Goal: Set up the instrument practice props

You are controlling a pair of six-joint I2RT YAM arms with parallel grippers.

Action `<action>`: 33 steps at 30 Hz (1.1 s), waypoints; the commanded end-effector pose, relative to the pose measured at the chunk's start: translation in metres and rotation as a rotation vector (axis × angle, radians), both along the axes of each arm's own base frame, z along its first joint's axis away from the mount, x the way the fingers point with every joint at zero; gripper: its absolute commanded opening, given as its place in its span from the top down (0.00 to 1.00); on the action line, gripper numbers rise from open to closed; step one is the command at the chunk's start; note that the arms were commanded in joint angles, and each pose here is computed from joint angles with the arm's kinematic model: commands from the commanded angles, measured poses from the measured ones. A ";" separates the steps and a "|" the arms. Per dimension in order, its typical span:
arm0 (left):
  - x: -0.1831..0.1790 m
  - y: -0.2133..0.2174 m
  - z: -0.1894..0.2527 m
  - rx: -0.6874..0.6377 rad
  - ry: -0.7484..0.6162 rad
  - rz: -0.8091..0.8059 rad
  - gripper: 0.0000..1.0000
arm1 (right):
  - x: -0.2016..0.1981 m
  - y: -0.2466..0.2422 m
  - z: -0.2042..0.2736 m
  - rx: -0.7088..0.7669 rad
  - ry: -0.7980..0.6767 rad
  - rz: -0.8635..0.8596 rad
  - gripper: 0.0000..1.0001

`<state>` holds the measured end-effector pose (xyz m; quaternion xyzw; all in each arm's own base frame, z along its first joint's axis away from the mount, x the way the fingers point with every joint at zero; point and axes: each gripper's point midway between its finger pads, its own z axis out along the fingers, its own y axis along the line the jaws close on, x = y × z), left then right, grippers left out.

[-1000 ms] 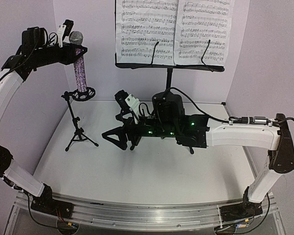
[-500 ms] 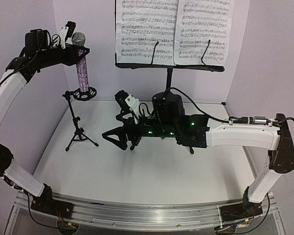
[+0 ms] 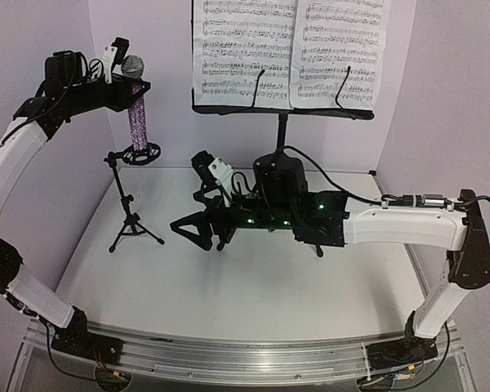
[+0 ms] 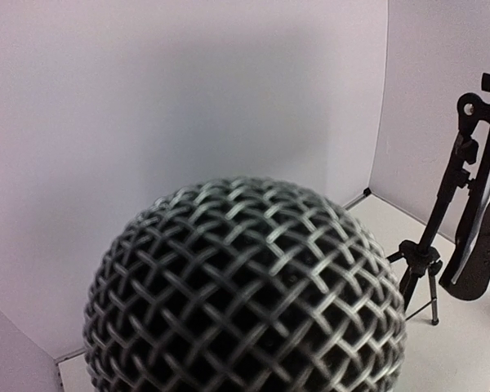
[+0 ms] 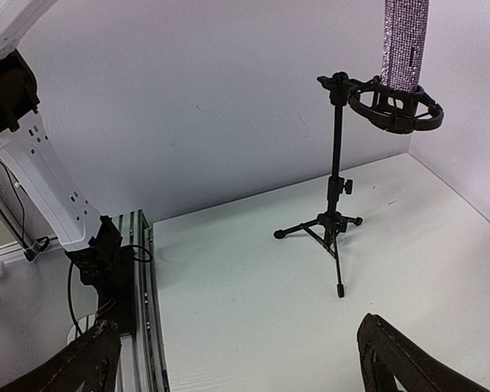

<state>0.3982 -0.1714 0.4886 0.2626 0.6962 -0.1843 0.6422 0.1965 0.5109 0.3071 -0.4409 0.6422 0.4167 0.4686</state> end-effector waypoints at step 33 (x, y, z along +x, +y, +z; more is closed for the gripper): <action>-0.016 0.004 -0.136 -0.040 0.164 -0.031 1.00 | -0.006 -0.009 0.026 0.041 -0.025 0.005 0.02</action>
